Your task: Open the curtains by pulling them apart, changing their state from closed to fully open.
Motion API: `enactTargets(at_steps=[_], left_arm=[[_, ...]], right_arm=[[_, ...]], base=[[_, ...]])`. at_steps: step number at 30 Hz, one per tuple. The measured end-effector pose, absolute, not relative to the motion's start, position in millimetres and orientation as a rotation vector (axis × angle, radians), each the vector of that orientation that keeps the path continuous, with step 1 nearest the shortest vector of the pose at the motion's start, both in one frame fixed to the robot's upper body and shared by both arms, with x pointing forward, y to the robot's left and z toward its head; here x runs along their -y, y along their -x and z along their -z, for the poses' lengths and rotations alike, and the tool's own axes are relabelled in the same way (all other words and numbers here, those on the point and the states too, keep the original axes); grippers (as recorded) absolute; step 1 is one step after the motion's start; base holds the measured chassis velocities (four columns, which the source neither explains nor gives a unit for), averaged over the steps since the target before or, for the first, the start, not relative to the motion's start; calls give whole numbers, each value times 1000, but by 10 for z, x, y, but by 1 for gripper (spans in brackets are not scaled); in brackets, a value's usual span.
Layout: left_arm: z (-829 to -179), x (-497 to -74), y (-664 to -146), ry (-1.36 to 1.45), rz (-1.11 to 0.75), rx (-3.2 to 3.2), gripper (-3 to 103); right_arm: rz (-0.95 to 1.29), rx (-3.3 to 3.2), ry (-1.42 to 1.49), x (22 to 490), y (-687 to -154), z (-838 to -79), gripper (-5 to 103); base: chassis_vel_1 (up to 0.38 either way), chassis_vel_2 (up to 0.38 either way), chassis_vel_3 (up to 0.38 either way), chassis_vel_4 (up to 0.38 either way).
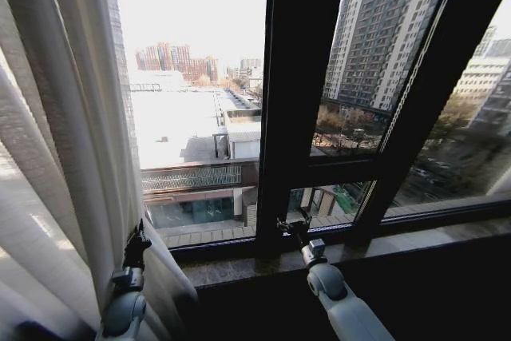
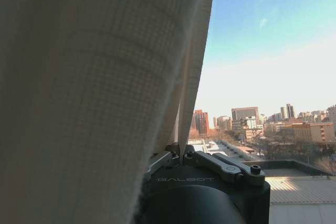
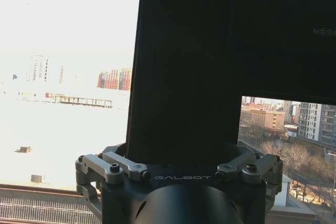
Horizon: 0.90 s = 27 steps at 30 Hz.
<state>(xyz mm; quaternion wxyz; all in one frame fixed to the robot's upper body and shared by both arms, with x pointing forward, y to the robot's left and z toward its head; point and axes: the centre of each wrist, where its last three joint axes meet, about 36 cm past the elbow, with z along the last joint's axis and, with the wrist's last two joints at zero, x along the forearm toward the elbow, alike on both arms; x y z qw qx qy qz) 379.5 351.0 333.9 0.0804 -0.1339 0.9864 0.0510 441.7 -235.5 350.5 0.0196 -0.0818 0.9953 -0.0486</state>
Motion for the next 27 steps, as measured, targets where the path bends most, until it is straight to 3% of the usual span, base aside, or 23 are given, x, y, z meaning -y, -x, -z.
enactTargets(at_steps=[9, 27], left_arm=[[-3312, -3544, -3794, 409, -159, -2947, 0], [-3277, -3573, -3785, 418, -159, -2942, 0]], right_arm=[[150, -3088, 254, 2353, -4417, -3506, 100], [151, -3088, 254, 2355, -4417, -3506, 100]], base=[[214, 207, -229, -223], [-3, -9, 1, 15]])
